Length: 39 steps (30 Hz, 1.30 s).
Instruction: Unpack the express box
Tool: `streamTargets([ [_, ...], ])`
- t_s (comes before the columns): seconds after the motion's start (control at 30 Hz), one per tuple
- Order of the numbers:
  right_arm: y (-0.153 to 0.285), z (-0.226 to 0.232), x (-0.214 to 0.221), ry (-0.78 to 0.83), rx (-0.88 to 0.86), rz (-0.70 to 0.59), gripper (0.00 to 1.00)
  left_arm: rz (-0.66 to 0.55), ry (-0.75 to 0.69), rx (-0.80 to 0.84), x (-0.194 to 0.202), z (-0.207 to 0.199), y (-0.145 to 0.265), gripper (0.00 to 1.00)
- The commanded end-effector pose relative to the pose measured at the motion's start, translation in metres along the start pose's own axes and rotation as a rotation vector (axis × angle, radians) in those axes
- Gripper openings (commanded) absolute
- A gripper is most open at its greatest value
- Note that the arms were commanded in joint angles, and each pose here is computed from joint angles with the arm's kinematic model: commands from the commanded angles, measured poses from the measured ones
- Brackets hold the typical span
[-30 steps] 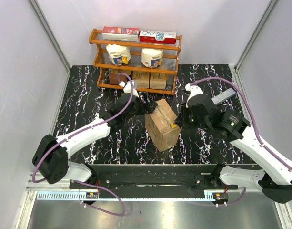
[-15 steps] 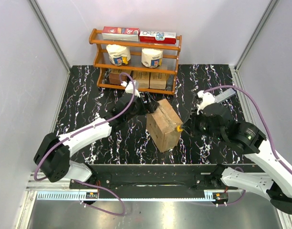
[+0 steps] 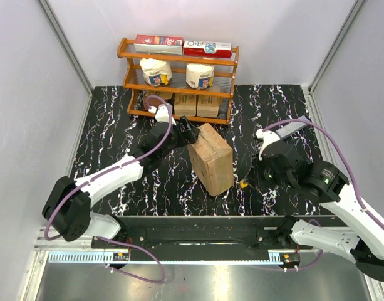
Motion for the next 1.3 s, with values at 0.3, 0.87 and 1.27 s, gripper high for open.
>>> streamTargets([
  [0.3, -0.043, -0.005, -0.028, -0.065, 0.165, -0.104, 0.0, -0.019, -0.105, 0.212, -0.033, -0.04, 0.039, 0.99],
  [0.87, -0.075, -0.047, -0.035, -0.305, 0.314, -0.112, 0.0, -0.048, -0.061, 0.245, -0.069, -0.033, 0.044, 0.99],
  [1.27, -0.12, -0.028, -0.049, -0.31, 0.192, -0.075, 0.0, 0.239, -0.053, 0.58, -0.006, -0.063, 0.047, 0.99],
])
Point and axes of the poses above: each gripper's point midway between its finger pads, its own y axis back along the fingers, its own z axis along the line the jaws close on, x = y × z, the point moved 2 cm from there along y, back along the fingers, and after that the axes turned 9 degrees about -y, right-handed, at the moved point
